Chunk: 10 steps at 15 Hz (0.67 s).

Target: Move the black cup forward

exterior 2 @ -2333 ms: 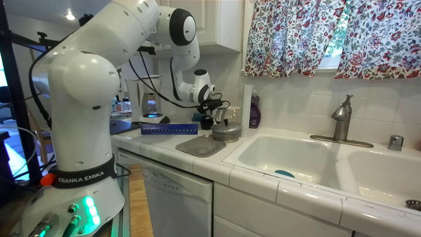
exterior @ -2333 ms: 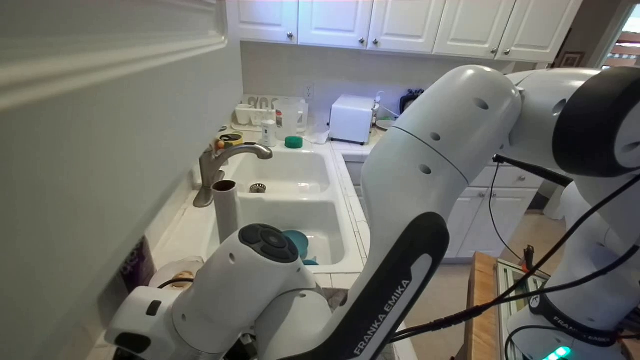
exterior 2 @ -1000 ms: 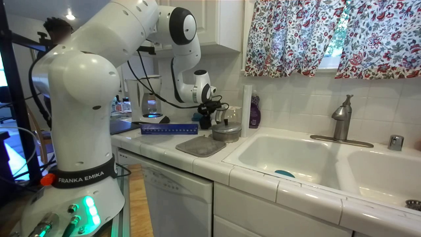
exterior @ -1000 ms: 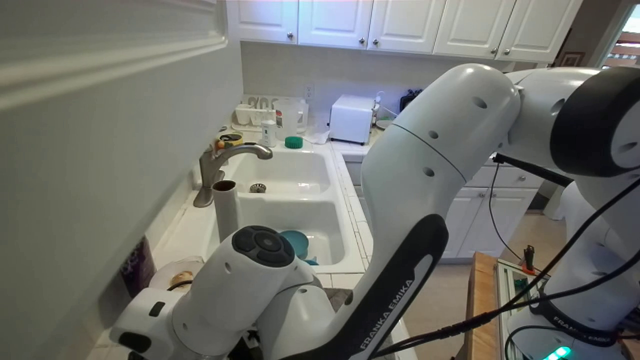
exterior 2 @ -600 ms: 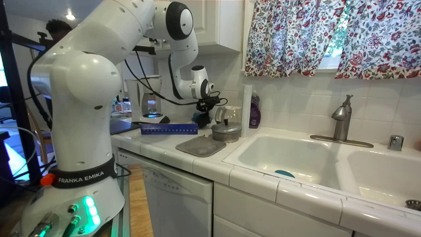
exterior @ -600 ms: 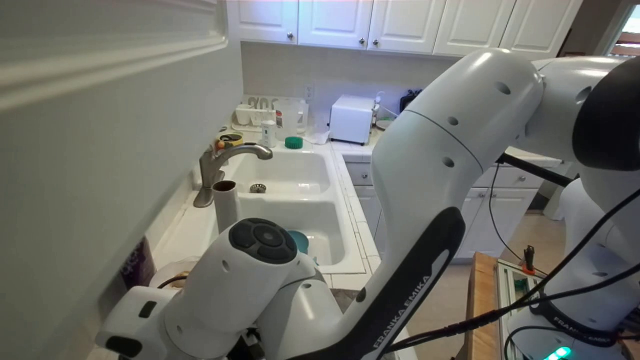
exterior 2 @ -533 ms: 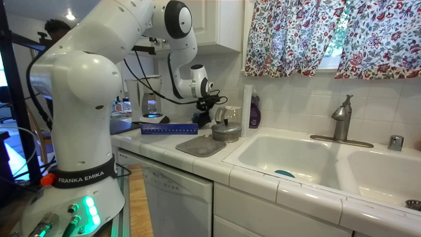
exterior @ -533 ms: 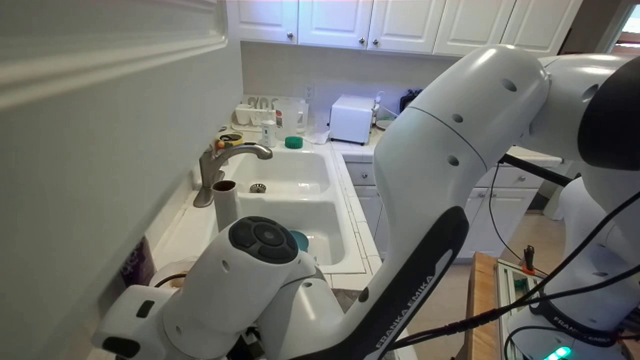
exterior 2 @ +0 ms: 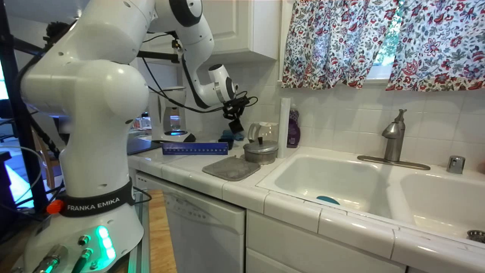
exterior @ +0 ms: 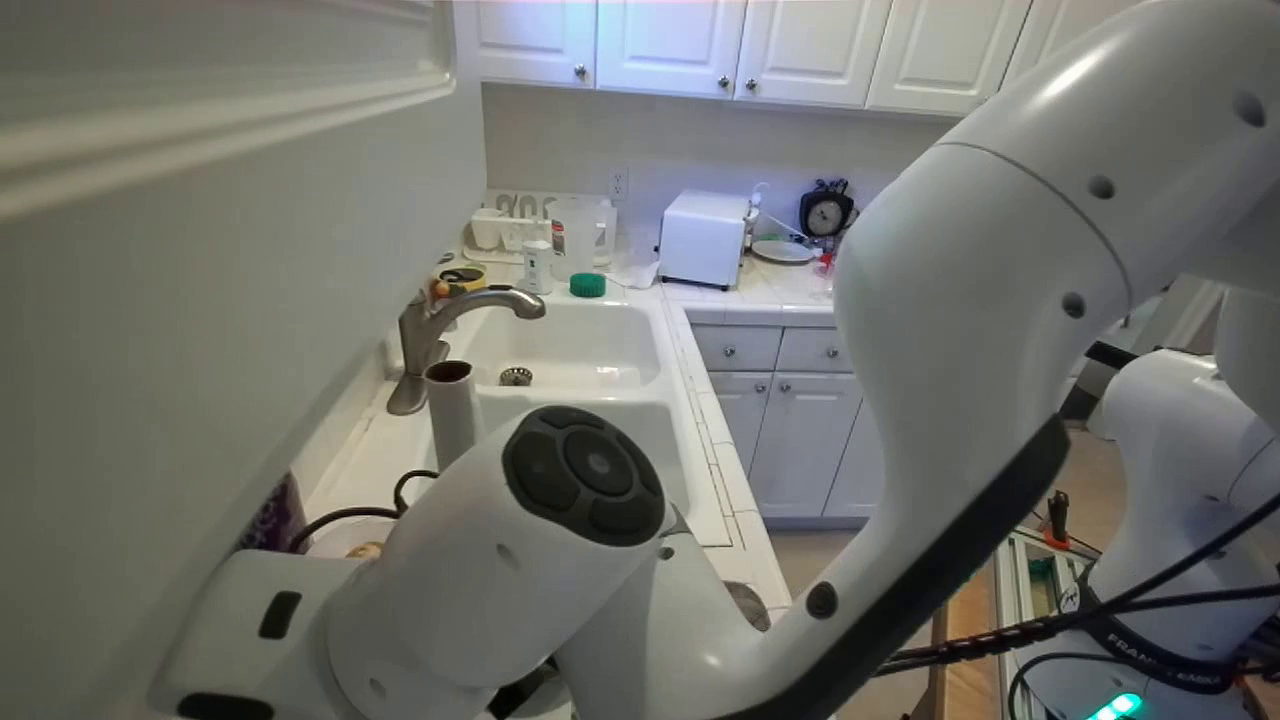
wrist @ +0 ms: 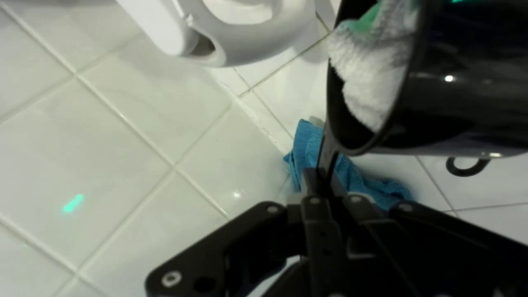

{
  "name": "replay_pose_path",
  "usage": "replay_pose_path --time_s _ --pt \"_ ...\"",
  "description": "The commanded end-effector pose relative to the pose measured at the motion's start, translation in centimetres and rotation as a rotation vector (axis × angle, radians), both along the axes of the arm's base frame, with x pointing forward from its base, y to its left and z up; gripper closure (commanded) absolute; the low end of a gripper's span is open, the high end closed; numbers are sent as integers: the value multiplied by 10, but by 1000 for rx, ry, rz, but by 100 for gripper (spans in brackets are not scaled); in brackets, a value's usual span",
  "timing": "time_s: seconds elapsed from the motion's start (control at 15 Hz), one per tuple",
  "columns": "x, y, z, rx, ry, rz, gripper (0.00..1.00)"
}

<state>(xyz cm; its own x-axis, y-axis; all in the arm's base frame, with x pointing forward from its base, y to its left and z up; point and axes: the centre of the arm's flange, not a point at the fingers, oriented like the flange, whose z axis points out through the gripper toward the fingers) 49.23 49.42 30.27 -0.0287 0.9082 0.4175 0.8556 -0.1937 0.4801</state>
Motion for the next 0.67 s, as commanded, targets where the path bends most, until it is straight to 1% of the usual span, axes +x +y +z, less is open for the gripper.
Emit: replay_pose_path --time_s 0.0,0.13,0.33,0.47,0.6 --pt "-59 -23 20 1 -33 17 98" --pt "-75 -40 24 20 -39 -1 98" --pt "-76 -88 19 58 -23 -101 98" --pt "-80 -113 20 102 -16 -121 98" --pt "-92 -126 23 130 -17 -121 98"
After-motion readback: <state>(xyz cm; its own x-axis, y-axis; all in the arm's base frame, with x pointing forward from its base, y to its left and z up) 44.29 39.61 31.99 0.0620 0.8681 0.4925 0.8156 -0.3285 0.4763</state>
